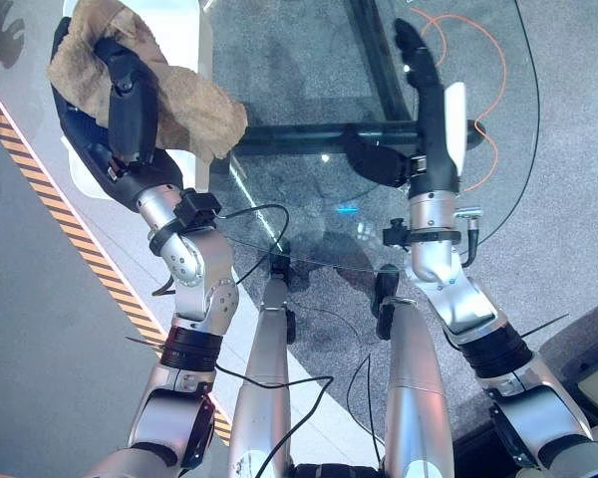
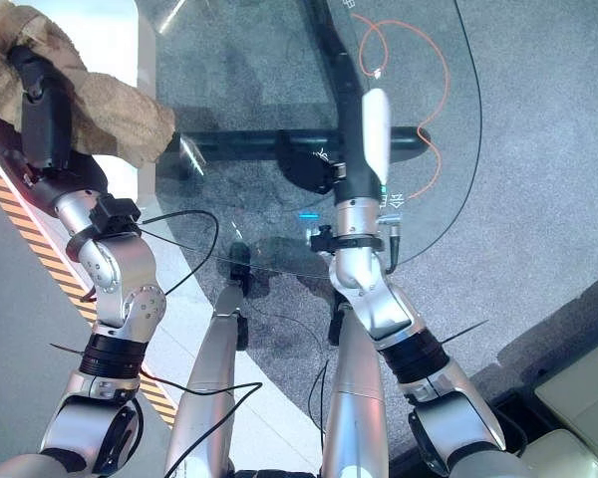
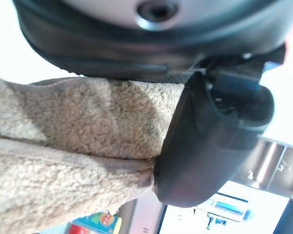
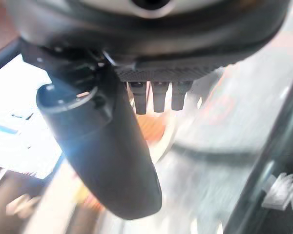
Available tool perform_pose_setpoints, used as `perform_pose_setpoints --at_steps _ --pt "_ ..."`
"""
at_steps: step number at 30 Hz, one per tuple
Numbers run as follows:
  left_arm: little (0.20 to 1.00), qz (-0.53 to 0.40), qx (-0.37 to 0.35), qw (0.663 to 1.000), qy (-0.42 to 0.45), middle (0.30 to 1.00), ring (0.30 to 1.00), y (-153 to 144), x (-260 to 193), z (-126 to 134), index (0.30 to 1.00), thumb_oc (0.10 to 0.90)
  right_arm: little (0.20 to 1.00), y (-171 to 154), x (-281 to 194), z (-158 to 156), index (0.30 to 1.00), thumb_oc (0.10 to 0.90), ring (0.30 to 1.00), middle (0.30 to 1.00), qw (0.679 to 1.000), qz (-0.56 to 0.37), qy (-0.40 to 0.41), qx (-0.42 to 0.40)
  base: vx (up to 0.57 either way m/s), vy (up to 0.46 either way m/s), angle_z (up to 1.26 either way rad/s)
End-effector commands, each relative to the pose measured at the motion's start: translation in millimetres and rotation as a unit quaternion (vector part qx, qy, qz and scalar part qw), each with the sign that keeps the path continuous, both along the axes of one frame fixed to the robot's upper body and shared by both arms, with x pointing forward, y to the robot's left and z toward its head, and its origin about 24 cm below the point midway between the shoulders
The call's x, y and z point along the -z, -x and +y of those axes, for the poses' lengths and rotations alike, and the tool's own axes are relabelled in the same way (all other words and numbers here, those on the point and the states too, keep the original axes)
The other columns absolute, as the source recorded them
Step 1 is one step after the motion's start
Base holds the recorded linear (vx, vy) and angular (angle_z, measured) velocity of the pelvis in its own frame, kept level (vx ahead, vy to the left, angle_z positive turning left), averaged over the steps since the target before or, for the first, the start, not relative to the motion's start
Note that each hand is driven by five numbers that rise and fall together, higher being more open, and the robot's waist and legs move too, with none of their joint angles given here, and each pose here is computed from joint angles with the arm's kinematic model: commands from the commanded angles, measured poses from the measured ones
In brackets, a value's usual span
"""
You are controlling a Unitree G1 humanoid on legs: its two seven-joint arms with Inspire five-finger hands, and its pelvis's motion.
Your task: Wipe the table with a cloth and put it in the basket.
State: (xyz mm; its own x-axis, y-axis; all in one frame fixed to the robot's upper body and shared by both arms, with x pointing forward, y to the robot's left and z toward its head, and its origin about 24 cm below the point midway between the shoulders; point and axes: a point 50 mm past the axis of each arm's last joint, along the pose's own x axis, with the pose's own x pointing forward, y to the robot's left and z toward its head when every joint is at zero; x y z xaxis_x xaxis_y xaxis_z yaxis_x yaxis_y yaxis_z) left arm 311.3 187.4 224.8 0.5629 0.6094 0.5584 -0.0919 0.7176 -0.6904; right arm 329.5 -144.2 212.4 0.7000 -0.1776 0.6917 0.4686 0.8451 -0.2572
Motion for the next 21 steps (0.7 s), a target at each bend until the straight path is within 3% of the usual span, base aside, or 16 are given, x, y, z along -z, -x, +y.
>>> perform_pose_setpoints --at_steps 1,9,21 --pt "0.200 -0.191 -0.105 0.975 -0.039 0.300 0.300 24.7 -71.2 27.7 0.300 0.100 0.900 3.6 -31.3 -29.3 0.900 0.800 0.900 0.900 0.987 -0.108 -0.087 0.078 -0.01 0.029 -0.03" --pt "0.200 -0.135 -0.176 0.974 -0.045 0.300 0.300 7.2 -76.3 51.5 0.300 0.100 0.900 -11.4 26.1 -107.6 0.900 0.800 0.900 0.900 0.952 -0.017 -0.188 0.241 0.00 0.038 -0.01" --pt "0.200 -0.048 -0.244 0.967 -0.045 0.300 0.300 -16.4 -117.4 82.7 0.300 0.100 0.900 -10.1 93.1 -180.4 0.900 0.800 0.900 0.900 0.896 0.145 -0.254 0.334 0.00 0.007 -0.02"
